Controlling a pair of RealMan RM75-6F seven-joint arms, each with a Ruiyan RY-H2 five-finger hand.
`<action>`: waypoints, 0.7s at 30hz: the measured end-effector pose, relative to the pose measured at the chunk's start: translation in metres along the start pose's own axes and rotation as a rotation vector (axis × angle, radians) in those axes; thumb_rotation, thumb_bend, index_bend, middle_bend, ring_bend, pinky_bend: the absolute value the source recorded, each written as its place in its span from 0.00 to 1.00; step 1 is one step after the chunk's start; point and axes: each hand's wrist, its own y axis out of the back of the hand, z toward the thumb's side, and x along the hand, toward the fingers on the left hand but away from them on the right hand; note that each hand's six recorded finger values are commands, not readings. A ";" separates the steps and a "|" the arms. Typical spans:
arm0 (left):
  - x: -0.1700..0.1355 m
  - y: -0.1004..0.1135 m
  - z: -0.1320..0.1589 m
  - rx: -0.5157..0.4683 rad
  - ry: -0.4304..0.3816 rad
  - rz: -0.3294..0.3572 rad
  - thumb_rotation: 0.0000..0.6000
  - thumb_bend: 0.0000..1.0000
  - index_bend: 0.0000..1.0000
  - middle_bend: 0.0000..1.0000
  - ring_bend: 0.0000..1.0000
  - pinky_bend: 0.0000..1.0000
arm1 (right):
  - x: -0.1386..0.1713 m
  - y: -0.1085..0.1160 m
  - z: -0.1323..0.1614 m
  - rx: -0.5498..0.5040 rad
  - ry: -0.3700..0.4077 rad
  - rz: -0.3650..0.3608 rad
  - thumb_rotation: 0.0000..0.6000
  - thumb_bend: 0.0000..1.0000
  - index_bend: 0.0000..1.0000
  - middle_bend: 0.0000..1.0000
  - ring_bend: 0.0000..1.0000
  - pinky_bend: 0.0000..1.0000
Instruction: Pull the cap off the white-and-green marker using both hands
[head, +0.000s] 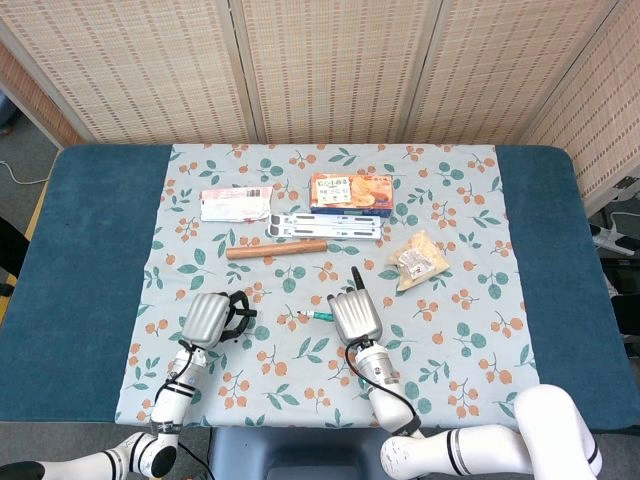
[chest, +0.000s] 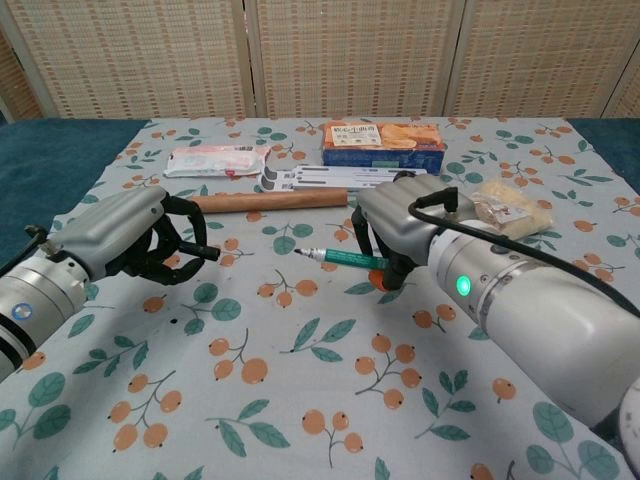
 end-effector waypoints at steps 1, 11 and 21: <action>0.000 -0.003 -0.002 0.001 0.005 -0.024 1.00 0.45 0.23 0.33 0.33 0.57 | 0.000 -0.007 0.001 -0.004 0.002 0.013 1.00 0.40 0.31 0.52 0.32 0.00; -0.002 -0.010 -0.008 -0.057 0.067 -0.121 1.00 0.43 0.05 0.04 0.10 0.51 | 0.009 -0.015 0.010 -0.014 0.036 0.060 1.00 0.31 0.00 0.30 0.19 0.00; -0.029 0.028 -0.004 -0.063 0.000 -0.089 1.00 0.42 0.01 0.00 0.00 0.34 | 0.039 0.013 -0.016 -0.034 0.042 0.082 1.00 0.20 0.00 0.04 0.01 0.00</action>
